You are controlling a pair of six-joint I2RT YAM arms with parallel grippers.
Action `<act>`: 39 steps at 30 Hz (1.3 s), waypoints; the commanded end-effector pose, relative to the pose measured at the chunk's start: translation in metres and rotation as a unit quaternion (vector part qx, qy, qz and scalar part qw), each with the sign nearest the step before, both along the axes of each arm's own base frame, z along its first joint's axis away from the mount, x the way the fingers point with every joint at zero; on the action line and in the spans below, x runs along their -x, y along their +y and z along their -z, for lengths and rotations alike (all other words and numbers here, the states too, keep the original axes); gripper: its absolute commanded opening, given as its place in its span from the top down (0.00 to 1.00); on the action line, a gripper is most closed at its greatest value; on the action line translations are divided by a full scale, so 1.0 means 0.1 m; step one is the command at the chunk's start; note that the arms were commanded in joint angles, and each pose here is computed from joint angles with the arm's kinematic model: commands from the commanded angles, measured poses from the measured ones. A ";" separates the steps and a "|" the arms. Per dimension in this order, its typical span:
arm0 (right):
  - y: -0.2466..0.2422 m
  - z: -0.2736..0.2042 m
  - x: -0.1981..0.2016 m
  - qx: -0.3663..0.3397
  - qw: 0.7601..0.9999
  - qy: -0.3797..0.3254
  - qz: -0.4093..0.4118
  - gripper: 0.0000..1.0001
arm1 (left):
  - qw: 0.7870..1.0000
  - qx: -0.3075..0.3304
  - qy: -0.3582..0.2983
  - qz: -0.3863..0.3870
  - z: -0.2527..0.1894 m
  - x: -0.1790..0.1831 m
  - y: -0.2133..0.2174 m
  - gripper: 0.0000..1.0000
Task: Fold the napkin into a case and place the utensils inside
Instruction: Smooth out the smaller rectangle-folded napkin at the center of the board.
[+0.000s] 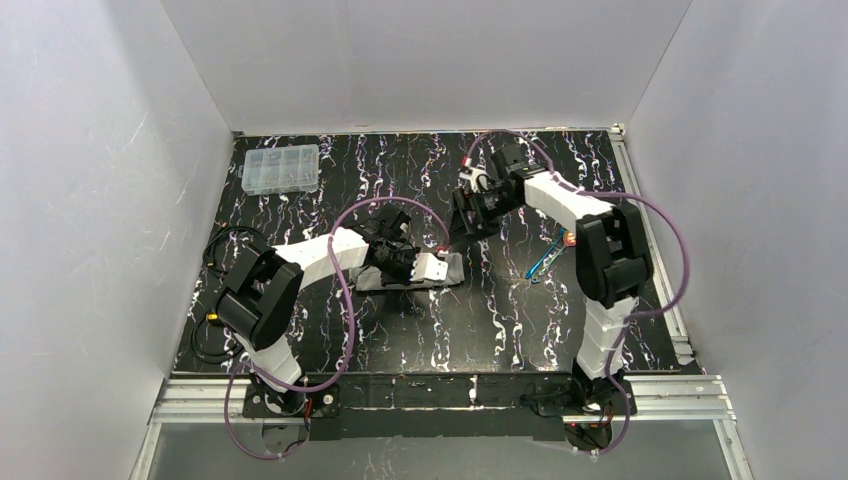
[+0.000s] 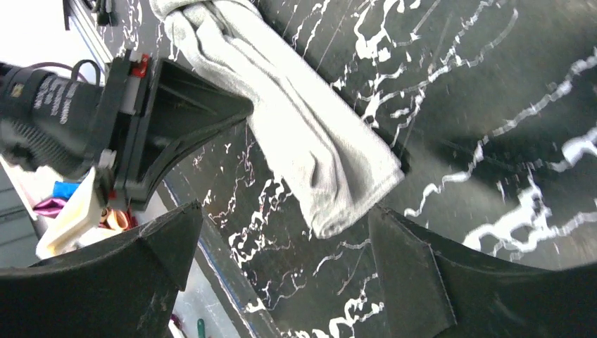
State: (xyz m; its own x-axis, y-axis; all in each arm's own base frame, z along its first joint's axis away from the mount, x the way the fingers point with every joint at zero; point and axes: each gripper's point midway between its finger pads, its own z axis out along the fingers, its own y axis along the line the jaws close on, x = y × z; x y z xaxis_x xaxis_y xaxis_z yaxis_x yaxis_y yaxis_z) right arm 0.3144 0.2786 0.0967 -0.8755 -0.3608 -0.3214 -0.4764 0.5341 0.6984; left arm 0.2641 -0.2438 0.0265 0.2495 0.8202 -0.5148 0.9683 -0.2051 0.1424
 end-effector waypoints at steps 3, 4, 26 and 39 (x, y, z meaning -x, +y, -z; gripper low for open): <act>0.10 -0.35 0.13 -0.073 0.996 -0.026 0.052 0.18 | 0.999 -0.005 0.034 -0.013 0.08 0.10 0.06 0.87; 0.16 -0.31 0.21 -0.079 0.995 -0.019 0.051 0.24 | 0.999 -0.004 0.036 -0.016 0.08 0.10 0.06 0.87; 0.36 0.94 0.43 -0.052 0.993 0.086 0.064 0.82 | 0.999 -0.011 0.034 -0.031 0.08 0.08 0.08 0.88; 0.25 0.82 0.37 -0.004 0.995 0.050 0.087 0.82 | 0.990 -0.052 0.002 -0.132 -0.27 0.01 0.43 0.82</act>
State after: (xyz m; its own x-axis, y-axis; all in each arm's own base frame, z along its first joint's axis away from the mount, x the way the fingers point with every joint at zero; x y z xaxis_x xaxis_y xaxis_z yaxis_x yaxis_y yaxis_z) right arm 0.2738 0.3193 0.0290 -0.9515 -0.2148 -0.2202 -0.2987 0.4746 0.8280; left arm 0.2795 -0.2283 0.0431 0.0619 0.8841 -0.4632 0.9918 -0.0024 0.1278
